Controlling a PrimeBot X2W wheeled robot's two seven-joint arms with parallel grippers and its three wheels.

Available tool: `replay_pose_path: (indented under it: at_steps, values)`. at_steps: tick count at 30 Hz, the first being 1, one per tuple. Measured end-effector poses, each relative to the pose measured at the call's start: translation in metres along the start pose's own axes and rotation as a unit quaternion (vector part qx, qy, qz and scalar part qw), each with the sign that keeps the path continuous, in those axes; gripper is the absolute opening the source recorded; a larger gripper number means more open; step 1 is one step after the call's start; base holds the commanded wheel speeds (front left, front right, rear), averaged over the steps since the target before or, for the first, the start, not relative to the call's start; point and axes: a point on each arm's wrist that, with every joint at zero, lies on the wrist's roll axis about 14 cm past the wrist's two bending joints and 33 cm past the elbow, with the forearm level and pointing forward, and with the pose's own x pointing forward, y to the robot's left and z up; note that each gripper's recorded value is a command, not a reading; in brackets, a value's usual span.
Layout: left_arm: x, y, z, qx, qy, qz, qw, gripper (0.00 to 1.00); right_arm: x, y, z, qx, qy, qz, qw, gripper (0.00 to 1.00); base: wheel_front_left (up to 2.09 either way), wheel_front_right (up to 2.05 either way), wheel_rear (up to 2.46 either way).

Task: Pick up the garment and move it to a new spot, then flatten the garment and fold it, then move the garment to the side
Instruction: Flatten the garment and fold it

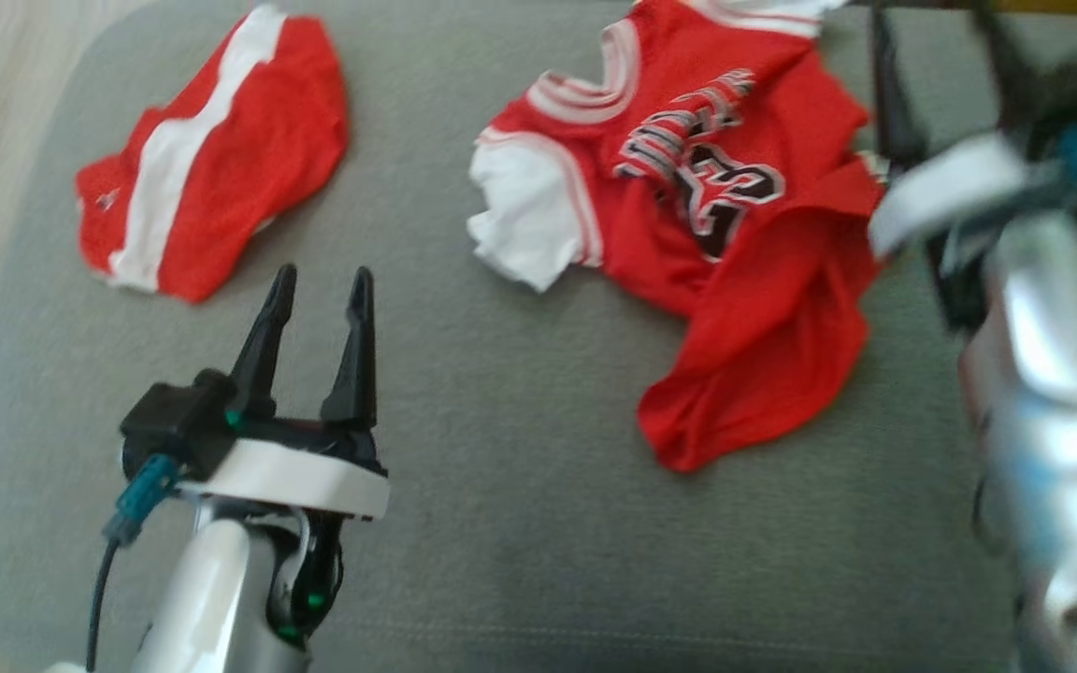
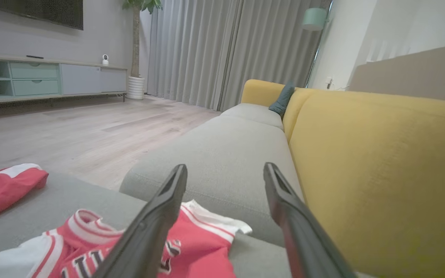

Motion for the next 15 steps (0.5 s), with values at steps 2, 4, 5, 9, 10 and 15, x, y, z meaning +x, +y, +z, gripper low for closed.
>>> replay_pose_path:
  at_steps: [2,4,5,9,10,15]
  values:
    - [0.0,-0.007,0.002,-0.003,-0.004,-0.009,1.0,1.0,-0.024,0.001,-0.006,0.01,0.003,-0.009,1.0,1.0,0.0,0.0,0.0]
    - [0.0,-0.015,0.006,-0.005,-0.009,-0.021,1.0,1.0,-0.048,0.002,-0.013,0.017,0.008,-0.017,1.0,1.0,0.0,0.0,0.0]
    - [0.0,-0.019,0.008,-0.006,-0.013,-0.027,1.0,1.0,-0.06,0.003,-0.016,0.026,0.01,-0.024,0.999,1.0,0.0,0.0,0.0]
    - [-0.005,-0.031,0.01,-0.01,-0.015,-0.041,0.999,1.0,-0.104,0.006,-0.027,0.054,0.018,-0.047,0.997,1.0,0.0,0.0,0.0]
    - [-0.007,-0.034,0.01,-0.011,-0.014,-0.044,0.999,1.0,-0.114,0.008,-0.03,0.061,0.021,-0.053,0.996,1.0,0.0,0.0,0.0]
    - [-0.014,-0.042,0.007,-0.009,-0.009,-0.054,0.998,1.0,-0.159,0.011,-0.046,0.087,0.042,-0.074,0.993,1.0,0.0,0.0,0.0]
